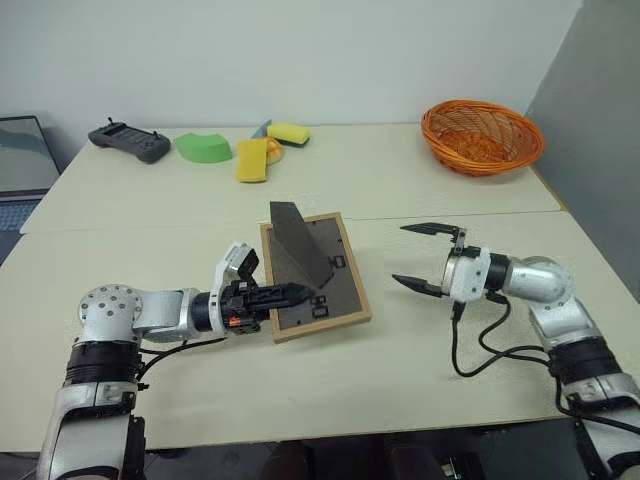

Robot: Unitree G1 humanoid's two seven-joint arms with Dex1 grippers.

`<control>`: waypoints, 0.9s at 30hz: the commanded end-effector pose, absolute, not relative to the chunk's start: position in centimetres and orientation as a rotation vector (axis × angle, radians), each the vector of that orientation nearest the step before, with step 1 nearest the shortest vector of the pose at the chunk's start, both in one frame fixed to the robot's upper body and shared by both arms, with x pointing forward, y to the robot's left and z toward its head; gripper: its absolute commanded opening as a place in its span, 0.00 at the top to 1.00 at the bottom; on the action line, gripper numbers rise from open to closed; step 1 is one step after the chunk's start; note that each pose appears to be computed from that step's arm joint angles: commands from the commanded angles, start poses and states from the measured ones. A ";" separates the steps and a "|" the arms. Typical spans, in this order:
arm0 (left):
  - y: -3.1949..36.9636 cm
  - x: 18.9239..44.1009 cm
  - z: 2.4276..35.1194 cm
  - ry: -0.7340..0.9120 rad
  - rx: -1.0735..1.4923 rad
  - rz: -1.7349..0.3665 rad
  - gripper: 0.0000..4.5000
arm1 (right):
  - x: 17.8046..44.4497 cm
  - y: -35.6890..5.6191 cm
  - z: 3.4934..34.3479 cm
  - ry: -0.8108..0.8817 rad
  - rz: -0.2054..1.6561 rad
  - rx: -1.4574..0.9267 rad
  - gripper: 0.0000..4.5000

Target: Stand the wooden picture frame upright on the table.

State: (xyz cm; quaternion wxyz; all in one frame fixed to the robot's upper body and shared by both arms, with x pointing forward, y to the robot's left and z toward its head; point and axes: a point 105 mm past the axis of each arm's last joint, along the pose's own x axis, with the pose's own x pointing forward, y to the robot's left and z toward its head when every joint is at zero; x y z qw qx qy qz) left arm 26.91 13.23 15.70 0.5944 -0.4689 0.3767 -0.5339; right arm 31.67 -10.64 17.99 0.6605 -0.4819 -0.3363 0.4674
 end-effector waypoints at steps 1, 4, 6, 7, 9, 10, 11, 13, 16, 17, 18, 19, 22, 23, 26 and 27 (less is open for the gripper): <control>12.9 26.6 16.9 0.848 -1.140 -1.277 0.72 | 28.7 -9.8 20.1 -1.153 1.026 -1.159 0.01; 12.4 26.3 16.6 0.860 -1.131 -1.286 0.72 | 27.3 -8.5 20.2 -1.313 1.058 -1.157 0.01; 12.2 26.2 16.5 0.867 -1.125 -1.288 0.72 | 27.0 -7.8 20.3 -1.369 1.071 -1.153 0.01; 12.2 26.2 16.5 0.868 -1.125 -1.286 0.72 | 26.9 -7.6 20.4 -1.389 1.070 -1.148 0.01; 12.2 26.2 16.4 0.872 -1.122 -1.280 0.72 | 26.7 -7.3 20.4 -1.420 1.088 -1.147 0.01; 12.2 26.1 16.4 0.877 -1.119 -1.283 0.72 | 26.9 -7.2 20.4 -1.415 1.089 -1.146 0.01; 12.2 26.1 16.3 0.882 -1.117 -1.285 0.72 | 27.1 -7.0 20.3 -1.408 1.095 -1.150 0.01; 12.0 25.8 16.3 0.897 -1.109 -1.301 0.72 | 28.0 -6.9 20.0 -1.360 1.109 -1.183 0.01; 11.7 25.3 16.2 0.917 -1.098 -1.321 0.72 | 29.4 -7.0 19.5 -1.288 1.125 -1.228 0.01; 11.6 25.2 16.2 0.923 -1.092 -1.328 0.72 | 29.8 -7.0 19.4 -1.268 1.128 -1.241 0.01; 11.5 25.1 16.2 0.926 -1.089 -1.335 0.72 | 30.2 -6.9 19.3 -1.248 1.130 -1.253 0.01; 11.4 24.9 16.2 0.930 -1.084 -1.346 0.72 | 30.6 -6.8 19.1 -1.225 1.138 -1.270 0.01; 11.1 24.6 16.3 0.934 -1.078 -1.368 0.72 | 31.2 -6.3 18.9 -1.203 1.142 -1.288 0.01; 11.0 24.6 16.3 0.935 -1.073 -1.371 0.72 | 31.3 -6.2 19.0 -1.209 1.139 -1.285 0.01; 11.0 24.5 16.3 0.934 -1.070 -1.372 0.72 | 31.3 -5.6 19.1 -1.236 1.132 -1.288 0.01; 11.1 24.5 16.3 0.935 -1.068 -1.369 0.72 | 31.3 -5.4 19.2 -1.247 1.129 -1.286 0.01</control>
